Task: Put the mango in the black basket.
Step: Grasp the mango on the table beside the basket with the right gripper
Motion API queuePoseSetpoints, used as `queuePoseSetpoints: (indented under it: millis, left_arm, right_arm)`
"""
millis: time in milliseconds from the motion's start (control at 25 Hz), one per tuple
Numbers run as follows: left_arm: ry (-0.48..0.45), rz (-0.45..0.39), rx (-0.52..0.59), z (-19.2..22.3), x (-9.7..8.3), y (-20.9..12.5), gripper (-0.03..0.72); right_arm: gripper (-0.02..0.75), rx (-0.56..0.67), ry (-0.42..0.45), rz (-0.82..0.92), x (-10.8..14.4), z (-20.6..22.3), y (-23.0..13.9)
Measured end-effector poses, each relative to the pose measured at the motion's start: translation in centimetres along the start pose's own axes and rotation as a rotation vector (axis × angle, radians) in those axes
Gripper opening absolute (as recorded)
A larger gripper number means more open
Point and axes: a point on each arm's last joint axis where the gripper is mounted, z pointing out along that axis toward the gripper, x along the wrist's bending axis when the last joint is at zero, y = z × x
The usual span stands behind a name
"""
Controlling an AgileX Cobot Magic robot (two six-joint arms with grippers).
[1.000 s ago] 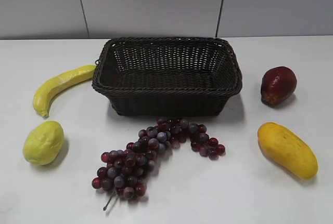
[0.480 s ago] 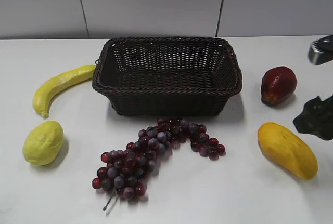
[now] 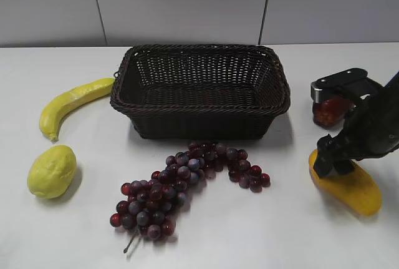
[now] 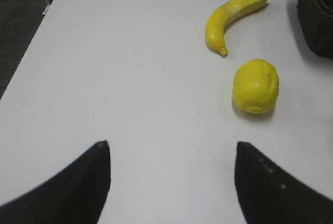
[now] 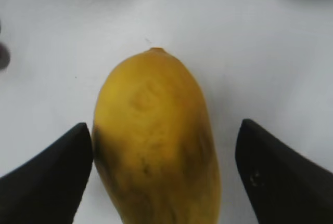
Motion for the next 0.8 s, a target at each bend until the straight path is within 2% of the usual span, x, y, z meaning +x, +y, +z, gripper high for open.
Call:
queuePoseSetpoints:
  millis: [200, 440, 680, 800]
  left_arm:
    - [0.000, 0.000, 0.000, 0.0, 0.0, 0.0, 0.555]
    - [0.000, 0.000, 0.000, 0.0, 0.0, 0.0, 0.555]
    - [0.000, 0.000, 0.000, 0.0, 0.0, 0.0, 0.555]
    - [0.000, 0.000, 0.000, 0.0, 0.0, 0.0, 0.555]
  right_arm:
    - [0.659, 0.042, 0.033, -0.011, 0.2, 1.7, -0.2]
    - [0.596, 0.061, 0.039, -0.010, 0.1, 2.6, -0.2]
    - [0.594, 0.087, 0.054, -0.012, 0.1, 2.1, 0.1]
    - [0.593, 0.106, 0.077, -0.023, 0.1, 0.2, 1.3]
